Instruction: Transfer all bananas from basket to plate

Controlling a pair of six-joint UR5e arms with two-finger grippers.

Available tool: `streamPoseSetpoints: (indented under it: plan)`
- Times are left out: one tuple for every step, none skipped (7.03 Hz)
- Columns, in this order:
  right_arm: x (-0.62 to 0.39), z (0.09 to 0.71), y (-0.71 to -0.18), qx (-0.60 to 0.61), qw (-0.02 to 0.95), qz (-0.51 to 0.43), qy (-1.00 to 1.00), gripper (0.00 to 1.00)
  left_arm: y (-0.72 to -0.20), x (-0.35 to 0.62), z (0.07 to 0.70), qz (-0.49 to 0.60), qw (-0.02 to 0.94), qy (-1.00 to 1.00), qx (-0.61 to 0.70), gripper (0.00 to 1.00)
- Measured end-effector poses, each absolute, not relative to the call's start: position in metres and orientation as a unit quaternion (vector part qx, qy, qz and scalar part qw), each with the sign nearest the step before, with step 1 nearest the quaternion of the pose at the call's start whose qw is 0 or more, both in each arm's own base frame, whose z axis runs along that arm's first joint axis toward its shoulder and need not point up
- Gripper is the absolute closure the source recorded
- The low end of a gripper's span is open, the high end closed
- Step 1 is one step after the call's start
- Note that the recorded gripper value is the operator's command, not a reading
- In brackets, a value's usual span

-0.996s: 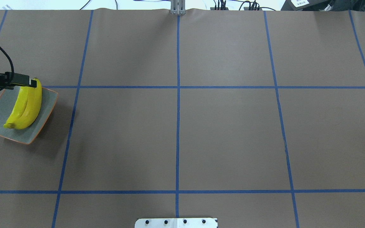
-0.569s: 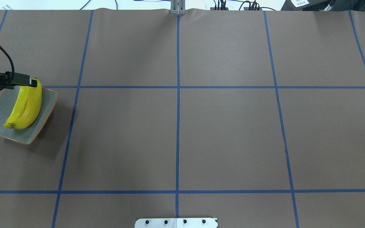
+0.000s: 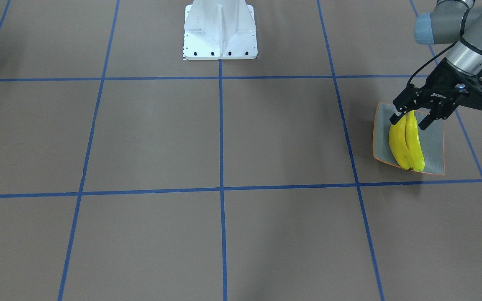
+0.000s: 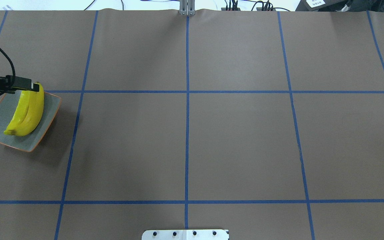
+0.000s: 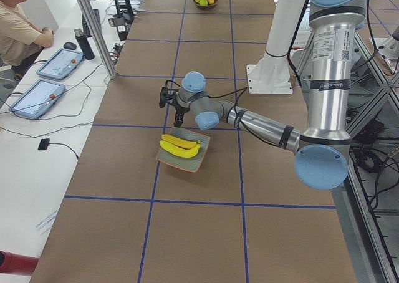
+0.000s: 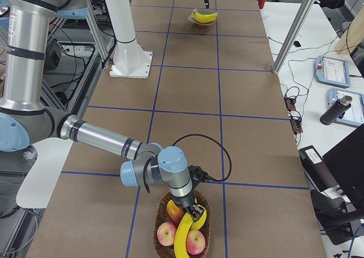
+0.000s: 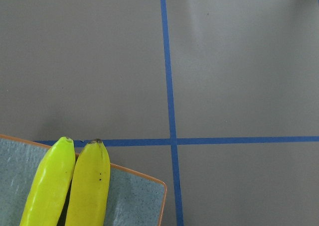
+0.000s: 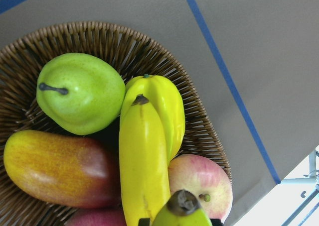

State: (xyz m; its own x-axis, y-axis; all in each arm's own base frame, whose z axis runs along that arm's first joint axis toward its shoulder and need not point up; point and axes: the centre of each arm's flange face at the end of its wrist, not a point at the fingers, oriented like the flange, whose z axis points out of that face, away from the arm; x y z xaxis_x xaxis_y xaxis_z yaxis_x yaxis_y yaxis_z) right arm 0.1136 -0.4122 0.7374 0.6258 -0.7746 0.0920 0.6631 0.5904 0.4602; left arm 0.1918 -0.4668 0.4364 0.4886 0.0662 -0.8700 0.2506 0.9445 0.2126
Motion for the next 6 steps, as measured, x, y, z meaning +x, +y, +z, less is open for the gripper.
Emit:
streamPoseSetpoints:
  plan:
    - [0.115, 0.709, -0.432, 0.193, 0.886, -0.396, -0.149, 1.00, -0.467, 0.192, 0.437, -0.055, 0.848, 0.503, 0.157, 0.01]
    - [0.114, 0.681, -0.452, 0.194, 0.896, -0.365, -0.162, 1.00, -0.466, 0.192, 0.437, -0.056, 0.848, 0.503, 0.157, 0.01]
    - [0.112, 0.654, -0.472, 0.205, 0.904, -0.329, -0.182, 1.00, -0.466, 0.191, 0.436, -0.057, 0.848, 0.503, 0.156, 0.01]
    - [0.106, 0.629, -0.492, 0.220, 0.904, -0.300, -0.211, 1.00, -0.466, 0.191, 0.436, -0.057, 0.848, 0.504, 0.156, 0.01]
    - [0.096, 0.604, -0.510, 0.234, 0.901, -0.272, -0.246, 1.00, -0.466, 0.192, 0.434, -0.057, 0.847, 0.505, 0.156, 0.00]
    - [0.079, 0.574, -0.526, 0.243, 0.896, -0.240, -0.285, 1.00, -0.465, 0.192, 0.429, -0.056, 0.845, 0.508, 0.157, 0.00]
